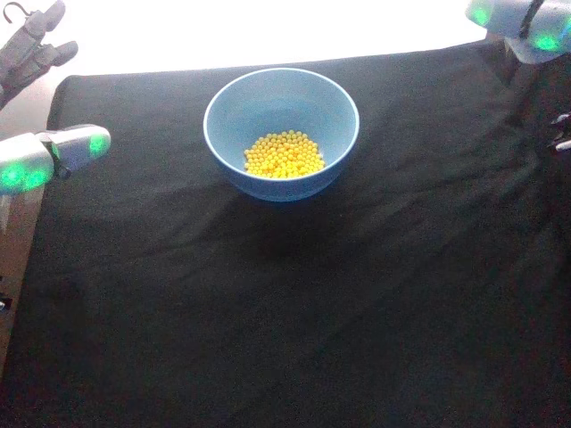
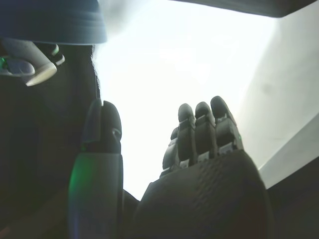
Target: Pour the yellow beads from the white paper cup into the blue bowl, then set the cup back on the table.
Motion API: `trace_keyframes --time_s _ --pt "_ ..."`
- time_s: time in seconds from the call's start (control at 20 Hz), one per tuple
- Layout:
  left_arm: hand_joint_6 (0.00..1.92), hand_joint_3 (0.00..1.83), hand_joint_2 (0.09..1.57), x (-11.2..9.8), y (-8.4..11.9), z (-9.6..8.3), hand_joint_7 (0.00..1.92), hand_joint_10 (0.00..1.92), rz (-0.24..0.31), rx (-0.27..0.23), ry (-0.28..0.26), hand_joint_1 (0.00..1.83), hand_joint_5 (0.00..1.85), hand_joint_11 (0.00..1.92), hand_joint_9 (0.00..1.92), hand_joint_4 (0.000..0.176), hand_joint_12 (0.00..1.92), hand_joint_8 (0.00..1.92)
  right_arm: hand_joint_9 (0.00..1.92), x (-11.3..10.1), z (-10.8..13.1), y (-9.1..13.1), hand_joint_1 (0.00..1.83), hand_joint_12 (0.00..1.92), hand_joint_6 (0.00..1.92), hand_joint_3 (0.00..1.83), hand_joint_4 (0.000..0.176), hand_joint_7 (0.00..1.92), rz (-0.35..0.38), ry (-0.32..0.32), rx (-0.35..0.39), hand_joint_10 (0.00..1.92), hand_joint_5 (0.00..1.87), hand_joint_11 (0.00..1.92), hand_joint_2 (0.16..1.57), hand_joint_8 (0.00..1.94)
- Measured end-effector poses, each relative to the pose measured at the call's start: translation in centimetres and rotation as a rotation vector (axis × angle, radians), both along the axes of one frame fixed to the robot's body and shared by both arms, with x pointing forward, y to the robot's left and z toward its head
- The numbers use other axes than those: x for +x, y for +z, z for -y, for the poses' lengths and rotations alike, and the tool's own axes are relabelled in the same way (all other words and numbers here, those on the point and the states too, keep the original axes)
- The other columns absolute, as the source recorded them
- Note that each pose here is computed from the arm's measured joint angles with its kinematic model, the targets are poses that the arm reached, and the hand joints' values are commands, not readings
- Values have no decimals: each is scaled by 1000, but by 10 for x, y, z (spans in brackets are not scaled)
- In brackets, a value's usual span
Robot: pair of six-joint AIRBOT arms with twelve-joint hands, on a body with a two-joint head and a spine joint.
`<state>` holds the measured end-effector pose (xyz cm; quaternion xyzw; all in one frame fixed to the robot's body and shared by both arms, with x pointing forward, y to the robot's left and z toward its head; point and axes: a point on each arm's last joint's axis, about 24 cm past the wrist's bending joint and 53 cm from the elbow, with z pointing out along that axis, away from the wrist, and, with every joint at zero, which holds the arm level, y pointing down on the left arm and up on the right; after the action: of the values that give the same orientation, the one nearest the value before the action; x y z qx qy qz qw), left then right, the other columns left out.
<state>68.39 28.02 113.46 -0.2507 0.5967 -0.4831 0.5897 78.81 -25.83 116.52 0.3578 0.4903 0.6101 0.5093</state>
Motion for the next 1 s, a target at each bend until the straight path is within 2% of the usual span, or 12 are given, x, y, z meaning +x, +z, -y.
trace_keyframes --time_s 0.05,0.1,0.35,0.4,0.45,0.5,0.55,0.6,0.8,0.85,0.9,1.0 --pt "0 0 1040 0 1 0 315 6 3 -1 0 968 12 0 164 96 273 0 1243 -2 7 4 1015 106 904 0 0 1223 23 -21 32 22 914 1098 1210 25" --pt "0 0 1038 0 1 0 323 5 3 -2 1 974 11 0 169 99 290 2 1245 -2 6 4 1024 109 1213 0 0 1213 23 -19 32 17 805 1112 1223 15" --pt "1 1 1045 0 2 -1 327 4 6 -5 4 987 17 0 172 127 232 1 1325 -4 -14 -6 1128 140 1118 0 0 1267 16 21 19 25 882 1193 1163 13" --pt "1 0 1043 0 2 -1 328 2 7 -5 4 982 20 0 168 134 245 1 1352 -4 -18 -9 1236 160 981 0 0 1103 11 31 10 10 959 1195 1109 691" --pt "0 1 1044 0 2 -1 322 0 6 -5 4 980 7 0 160 128 247 0 1328 -4 -21 -12 1169 181 1016 2 0 1091 3 36 5 8 946 1194 1120 386" --pt "1 0 1040 0 2 -1 321 2 6 -6 4 971 4 0 150 130 223 0 1276 -3 -24 -17 1342 251 440 8 0 1088 -11 41 -7 2 787 1184 1065 831" --pt "1 0 1040 0 2 -1 321 2 6 -7 4 971 4 0 150 130 223 0 1276 -2 -26 -21 1342 251 440 8 0 1088 -23 43 -8 2 787 1184 1065 831" --pt "0 0 1034 0 2 -1 330 2 6 -6 3 952 4 0 159 126 271 1 1290 -2 -29 -25 1248 451 947 2 0 1142 -35 47 -14 3 945 1099 1082 785" --pt "0 0 1041 0 2 -1 326 4 8 -7 4 953 7 0 158 110 291 0 1213 -1 -32 -33 1220 833 1011 0 12 1062 -54 57 -34 1 940 791 1107 894" --pt "2 0 1038 0 2 -1 330 4 9 -8 4 959 16 0 163 119 305 1 1172 -1 -31 -34 1162 857 933 0 0 1026 -55 55 -37 12 1000 746 1098 442" --pt "2 0 1039 0 3 -1 332 4 11 -8 4 961 17 0 165 118 309 2 1168 -1 -32 -35 1155 861 882 1 0 1096 -60 56 -37 11 1033 722 1086 203" --pt "0 3 1051 0 3 -1 327 4 12 -8 3 965 11 0 173 109 334 0 1150 0 -33 -38 1127 851 798 0 0 1148 -68 56 -40 2 1088 678 1063 43"
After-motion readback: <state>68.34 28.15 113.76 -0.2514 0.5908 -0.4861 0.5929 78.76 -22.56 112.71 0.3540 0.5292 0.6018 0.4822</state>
